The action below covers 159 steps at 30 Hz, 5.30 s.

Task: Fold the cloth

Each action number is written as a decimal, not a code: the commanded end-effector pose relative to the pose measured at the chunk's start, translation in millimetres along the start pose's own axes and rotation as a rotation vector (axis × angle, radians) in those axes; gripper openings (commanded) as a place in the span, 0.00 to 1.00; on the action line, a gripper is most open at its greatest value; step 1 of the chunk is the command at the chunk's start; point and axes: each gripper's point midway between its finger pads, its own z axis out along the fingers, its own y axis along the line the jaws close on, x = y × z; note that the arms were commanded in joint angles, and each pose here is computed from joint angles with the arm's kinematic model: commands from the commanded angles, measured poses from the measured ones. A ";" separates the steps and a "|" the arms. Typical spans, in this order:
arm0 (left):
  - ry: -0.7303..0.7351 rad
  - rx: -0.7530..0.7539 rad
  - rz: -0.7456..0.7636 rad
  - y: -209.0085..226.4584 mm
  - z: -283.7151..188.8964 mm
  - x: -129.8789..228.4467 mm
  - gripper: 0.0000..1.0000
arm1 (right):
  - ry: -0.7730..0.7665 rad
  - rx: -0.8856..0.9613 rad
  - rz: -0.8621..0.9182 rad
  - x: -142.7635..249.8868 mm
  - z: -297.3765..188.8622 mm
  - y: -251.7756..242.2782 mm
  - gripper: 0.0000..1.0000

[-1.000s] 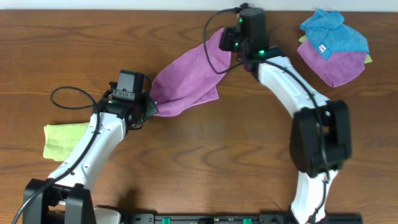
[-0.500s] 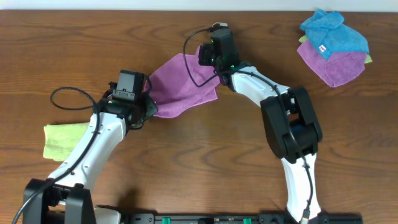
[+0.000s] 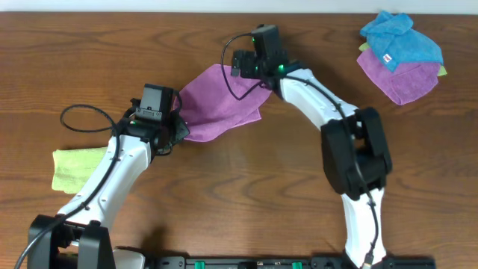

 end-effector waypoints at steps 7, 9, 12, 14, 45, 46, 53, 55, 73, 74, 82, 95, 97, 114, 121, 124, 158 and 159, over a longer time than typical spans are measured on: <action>-0.006 -0.004 -0.009 -1.2 -0.3 -4.0 0.06 | 0.068 0.078 0.159 -25.8 -131.4 -17.3 0.99; -0.005 -0.004 -0.009 -1.3 -0.3 -4.0 0.06 | 0.145 0.138 0.219 -8.4 -145.8 -34.4 0.99; -0.004 -0.002 -0.009 -1.6 -0.3 -3.7 0.06 | 0.276 0.198 0.274 20.6 -156.3 -54.6 0.99; -0.003 -0.002 -0.009 -1.7 -0.3 -3.6 0.06 | 0.384 0.205 0.308 45.3 -159.2 -64.9 0.99; 0.003 -0.004 -0.009 -1.0 -0.3 -2.1 0.06 | 0.488 -0.194 0.405 168.3 -72.2 -36.9 0.85; 0.003 -0.004 -0.009 -1.0 -0.3 -2.1 0.06 | 0.483 -0.184 0.401 169.7 -70.7 -36.4 0.83; 0.004 -0.004 -0.009 -0.9 -0.3 -2.0 0.06 | 0.470 -0.170 0.396 180.6 -51.5 -28.8 0.72; 0.004 -0.005 -0.009 -0.8 -0.3 -1.9 0.06 | 0.471 -0.170 0.401 184.8 -43.2 -29.0 0.70; 0.004 -0.005 -0.009 -0.8 -0.3 -1.9 0.06 | 0.393 -0.008 0.385 185.9 -24.0 -63.0 0.45; 0.004 -0.005 -0.009 -0.8 -0.3 -1.9 0.06 | 0.386 0.003 0.383 185.1 -23.5 -65.0 0.43; 0.004 -0.005 -0.009 -0.8 -0.3 -1.9 0.06 | 0.344 0.058 0.379 179.2 -21.0 -78.0 0.41; 0.004 -0.005 -0.009 -0.8 -0.3 -1.9 0.06 | 0.375 0.081 0.393 196.8 -3.9 -91.2 0.40; 0.004 -0.005 -0.009 -0.8 -0.3 -1.9 0.06 | 0.372 0.080 0.393 197.0 -2.2 -91.5 0.40; 0.005 -0.005 -0.009 -0.8 -0.3 -1.8 0.06 | 0.355 0.111 0.379 195.9 -0.9 -98.1 0.29; 0.009 -0.009 -0.009 0.3 -0.3 -0.7 0.06 | 0.381 0.130 0.367 207.4 3.9 -104.4 0.18; 0.010 -0.010 -0.009 0.4 -0.3 -0.5 0.06 | 0.415 0.122 0.359 218.1 7.1 -104.9 0.05; 0.181 -0.167 -0.002 38.7 -7.2 41.7 0.06 | 0.530 0.189 0.245 190.1 -160.1 -86.4 0.01; 0.185 -0.171 -0.002 39.7 -7.5 42.8 0.06 | 0.530 0.197 0.244 190.2 -163.4 -87.6 0.01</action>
